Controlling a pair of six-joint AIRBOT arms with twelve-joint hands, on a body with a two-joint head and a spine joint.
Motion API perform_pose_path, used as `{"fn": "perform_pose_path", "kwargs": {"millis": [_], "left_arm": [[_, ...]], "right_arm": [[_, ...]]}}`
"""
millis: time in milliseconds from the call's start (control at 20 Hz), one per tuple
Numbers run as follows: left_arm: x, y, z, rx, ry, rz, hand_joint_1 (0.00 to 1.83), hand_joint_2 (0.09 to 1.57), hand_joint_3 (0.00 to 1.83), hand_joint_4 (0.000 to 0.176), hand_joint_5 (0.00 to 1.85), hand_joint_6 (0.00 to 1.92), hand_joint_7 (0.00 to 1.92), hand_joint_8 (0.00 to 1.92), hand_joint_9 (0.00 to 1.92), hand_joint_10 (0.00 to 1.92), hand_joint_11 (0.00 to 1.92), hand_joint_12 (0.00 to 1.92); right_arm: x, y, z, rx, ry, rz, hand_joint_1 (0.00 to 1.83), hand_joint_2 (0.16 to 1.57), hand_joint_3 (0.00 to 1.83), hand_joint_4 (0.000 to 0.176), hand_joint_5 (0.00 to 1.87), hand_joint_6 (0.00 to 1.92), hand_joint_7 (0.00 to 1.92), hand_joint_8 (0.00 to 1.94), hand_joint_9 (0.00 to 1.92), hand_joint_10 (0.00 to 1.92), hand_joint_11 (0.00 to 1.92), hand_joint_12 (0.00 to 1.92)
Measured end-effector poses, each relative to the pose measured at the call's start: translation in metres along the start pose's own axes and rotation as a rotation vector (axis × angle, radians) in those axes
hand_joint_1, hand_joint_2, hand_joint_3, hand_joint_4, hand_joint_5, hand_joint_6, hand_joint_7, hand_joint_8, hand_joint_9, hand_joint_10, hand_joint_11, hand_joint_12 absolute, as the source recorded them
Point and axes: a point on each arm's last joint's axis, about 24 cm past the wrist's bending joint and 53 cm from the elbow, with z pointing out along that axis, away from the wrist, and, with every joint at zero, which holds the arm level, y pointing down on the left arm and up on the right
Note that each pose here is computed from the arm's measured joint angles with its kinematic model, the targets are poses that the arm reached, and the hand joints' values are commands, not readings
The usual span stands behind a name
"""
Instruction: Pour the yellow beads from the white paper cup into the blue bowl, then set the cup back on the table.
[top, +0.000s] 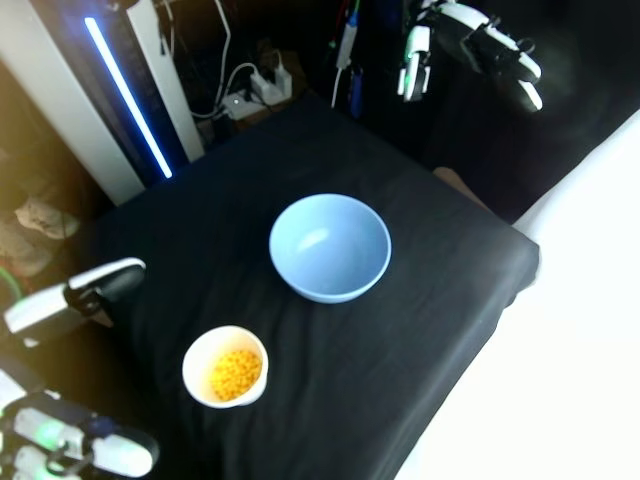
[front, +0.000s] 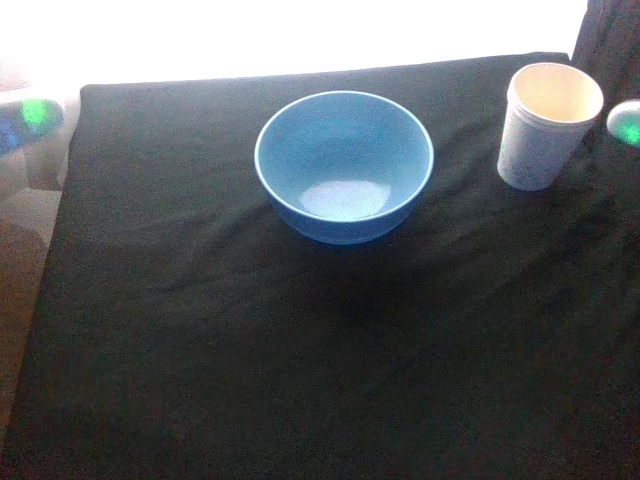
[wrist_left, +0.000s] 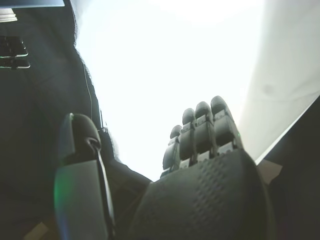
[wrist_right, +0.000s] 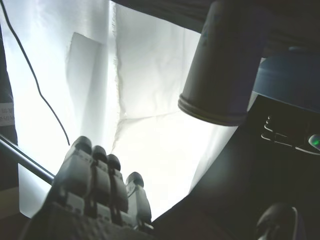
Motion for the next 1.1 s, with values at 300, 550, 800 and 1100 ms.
{"fn": "perform_pose_path", "kwargs": {"millis": [300,550,800,1100], "left_arm": [[0.003,-0.001,-0.001,0.003,0.006,-0.004,0.38,0.88,0.0,0.142,0.0,0.0,0.14,0.0,0.08,0.0,0.0,0.1],[0.003,-0.001,-0.002,0.002,0.008,-0.002,0.4,0.89,0.0,0.09,0.0,0.0,0.15,0.0,0.09,0.0,0.0,0.21],[0.003,0.0,-0.002,-0.001,0.006,-0.003,0.41,0.89,0.0,0.125,0.0,0.0,0.16,0.0,0.12,0.0,0.0,0.37],[0.005,0.001,-0.002,-0.005,0.013,-0.004,0.34,0.86,0.0,0.104,0.0,0.0,0.17,0.0,0.12,0.0,0.0,0.35]], "right_arm": [[0.002,-0.014,0.001,0.029,-0.025,0.025,0.69,0.68,0.0,0.134,0.05,0.0,0.02,0.0,0.0,0.0,0.0,0.0],[0.018,-0.04,0.003,0.052,-0.032,0.175,0.78,0.6,0.0,0.128,0.09,0.01,0.0,0.0,0.0,0.0,0.0,0.0],[0.02,-0.059,0.005,0.106,-0.037,0.176,0.64,0.67,0.02,0.147,0.0,0.0,0.0,0.0,0.0,0.0,0.0,0.0],[0.03,-0.087,0.003,0.187,-0.031,0.185,0.69,0.63,0.0,0.078,0.0,0.0,0.0,0.0,0.0,0.0,0.0,0.0]]}}
